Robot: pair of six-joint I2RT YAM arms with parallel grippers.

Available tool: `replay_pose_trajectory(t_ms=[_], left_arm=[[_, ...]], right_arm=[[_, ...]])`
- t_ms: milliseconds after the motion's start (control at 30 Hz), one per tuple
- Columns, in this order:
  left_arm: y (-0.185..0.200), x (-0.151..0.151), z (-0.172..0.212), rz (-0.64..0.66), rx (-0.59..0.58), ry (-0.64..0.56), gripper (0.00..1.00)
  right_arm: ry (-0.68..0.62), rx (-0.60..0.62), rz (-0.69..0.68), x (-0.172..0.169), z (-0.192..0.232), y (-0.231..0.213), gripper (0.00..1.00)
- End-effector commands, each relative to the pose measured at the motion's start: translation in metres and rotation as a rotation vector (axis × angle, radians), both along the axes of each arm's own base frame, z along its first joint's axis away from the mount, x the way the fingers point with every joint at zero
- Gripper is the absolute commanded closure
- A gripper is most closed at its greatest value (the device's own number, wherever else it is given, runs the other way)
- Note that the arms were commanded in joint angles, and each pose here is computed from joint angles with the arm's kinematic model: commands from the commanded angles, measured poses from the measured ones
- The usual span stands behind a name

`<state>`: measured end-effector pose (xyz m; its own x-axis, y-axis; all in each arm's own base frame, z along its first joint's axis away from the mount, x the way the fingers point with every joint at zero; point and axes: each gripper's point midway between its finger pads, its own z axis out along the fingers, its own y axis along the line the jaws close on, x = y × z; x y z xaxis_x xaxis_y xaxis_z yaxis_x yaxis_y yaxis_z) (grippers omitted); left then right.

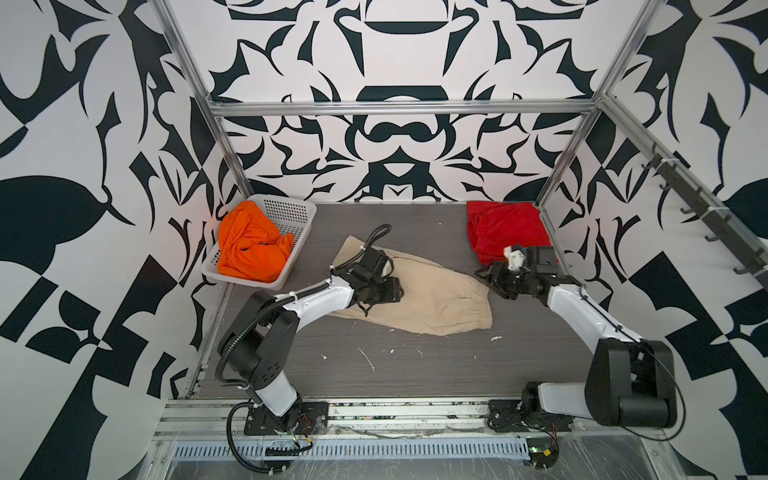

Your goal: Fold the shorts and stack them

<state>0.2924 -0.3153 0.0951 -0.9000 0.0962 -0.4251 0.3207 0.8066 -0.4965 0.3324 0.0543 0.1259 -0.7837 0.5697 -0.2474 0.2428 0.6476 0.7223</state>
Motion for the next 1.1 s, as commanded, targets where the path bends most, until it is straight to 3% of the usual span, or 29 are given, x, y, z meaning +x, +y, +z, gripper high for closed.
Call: replay_pose_trajectory(t_ms=[0,167,267,433,533,933,1067], left_arm=[[-0.060,-0.002,0.039,-0.260,-0.066,-0.225,0.38],[-0.135,-0.034,0.044,-0.612,-0.097,-0.405,0.32],[-0.167,-0.044,0.040,-0.763,-0.104,-0.489,0.26],[-0.200,-0.069,0.021,-1.023,-0.111,-0.617,0.26],[-0.212,-0.080,0.000,-1.127,-0.038,-0.709,0.25],[-0.195,-0.064,-0.086,-1.180,0.303,-0.735,0.22],[-0.183,-0.054,-0.096,-1.084,0.350,-0.749,0.48]], right_arm=[[0.037,0.109,-0.060,-0.020,-0.004,-0.022,0.44],[0.055,0.221,-0.220,-0.034,-0.014,-0.060,0.44],[0.063,0.236,-0.242,-0.038,-0.018,-0.059,0.44],[0.066,0.225,-0.256,-0.041,-0.023,-0.060,0.44],[0.083,0.229,-0.252,-0.044,-0.029,-0.058,0.44],[0.130,0.217,-0.237,-0.055,-0.041,-0.054,0.44],[0.161,0.228,-0.215,-0.061,-0.044,-0.048,0.43]])
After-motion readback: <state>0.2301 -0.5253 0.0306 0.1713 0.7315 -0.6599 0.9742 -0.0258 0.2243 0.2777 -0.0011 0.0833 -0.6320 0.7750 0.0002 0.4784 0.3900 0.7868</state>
